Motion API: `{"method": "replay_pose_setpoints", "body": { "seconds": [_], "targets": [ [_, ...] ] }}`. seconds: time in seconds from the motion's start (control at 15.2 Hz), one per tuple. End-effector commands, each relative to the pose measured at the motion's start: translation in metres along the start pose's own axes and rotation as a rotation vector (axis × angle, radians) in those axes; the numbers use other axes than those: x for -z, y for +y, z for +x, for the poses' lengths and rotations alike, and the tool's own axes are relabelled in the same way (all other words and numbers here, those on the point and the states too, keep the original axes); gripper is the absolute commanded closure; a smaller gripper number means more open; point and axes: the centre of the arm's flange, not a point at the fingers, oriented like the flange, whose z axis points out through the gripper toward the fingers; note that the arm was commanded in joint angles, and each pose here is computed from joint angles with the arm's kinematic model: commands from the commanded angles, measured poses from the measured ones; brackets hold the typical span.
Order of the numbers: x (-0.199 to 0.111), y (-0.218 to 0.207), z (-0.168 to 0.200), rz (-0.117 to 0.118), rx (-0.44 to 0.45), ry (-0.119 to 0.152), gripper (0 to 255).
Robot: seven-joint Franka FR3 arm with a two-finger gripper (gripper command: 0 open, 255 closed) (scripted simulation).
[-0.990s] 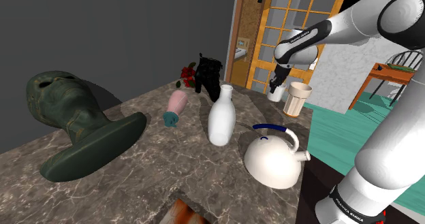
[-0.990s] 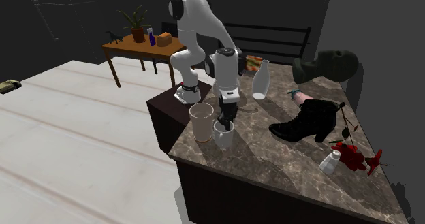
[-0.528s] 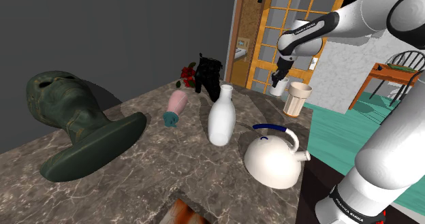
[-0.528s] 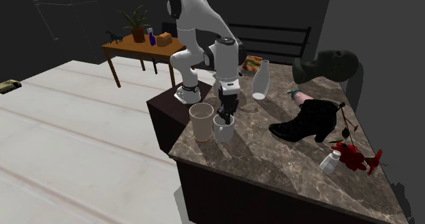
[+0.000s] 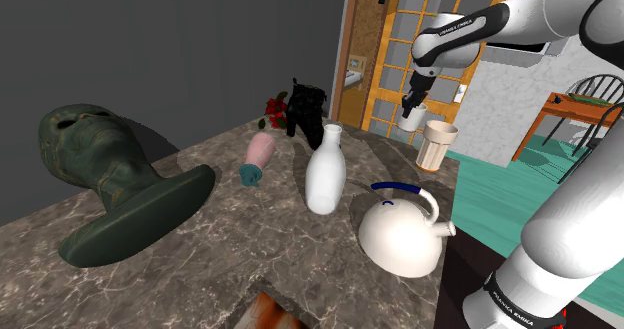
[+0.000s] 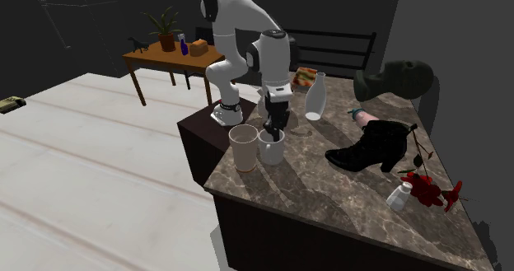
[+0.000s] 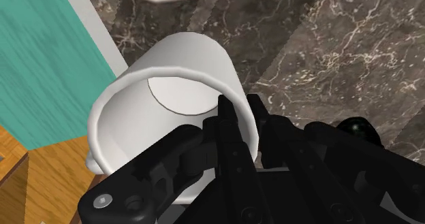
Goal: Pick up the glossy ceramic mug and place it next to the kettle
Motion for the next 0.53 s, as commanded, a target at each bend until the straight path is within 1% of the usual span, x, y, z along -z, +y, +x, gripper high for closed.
{"method": "replay_pose_setpoints", "body": {
  "seconds": [0.0,0.46],
  "targets": [
    [0.01,0.001,0.001,0.0,0.0,0.0,255],
    [0.047,0.003,0.006,0.0,0.0,0.0,255]
  ]
}}
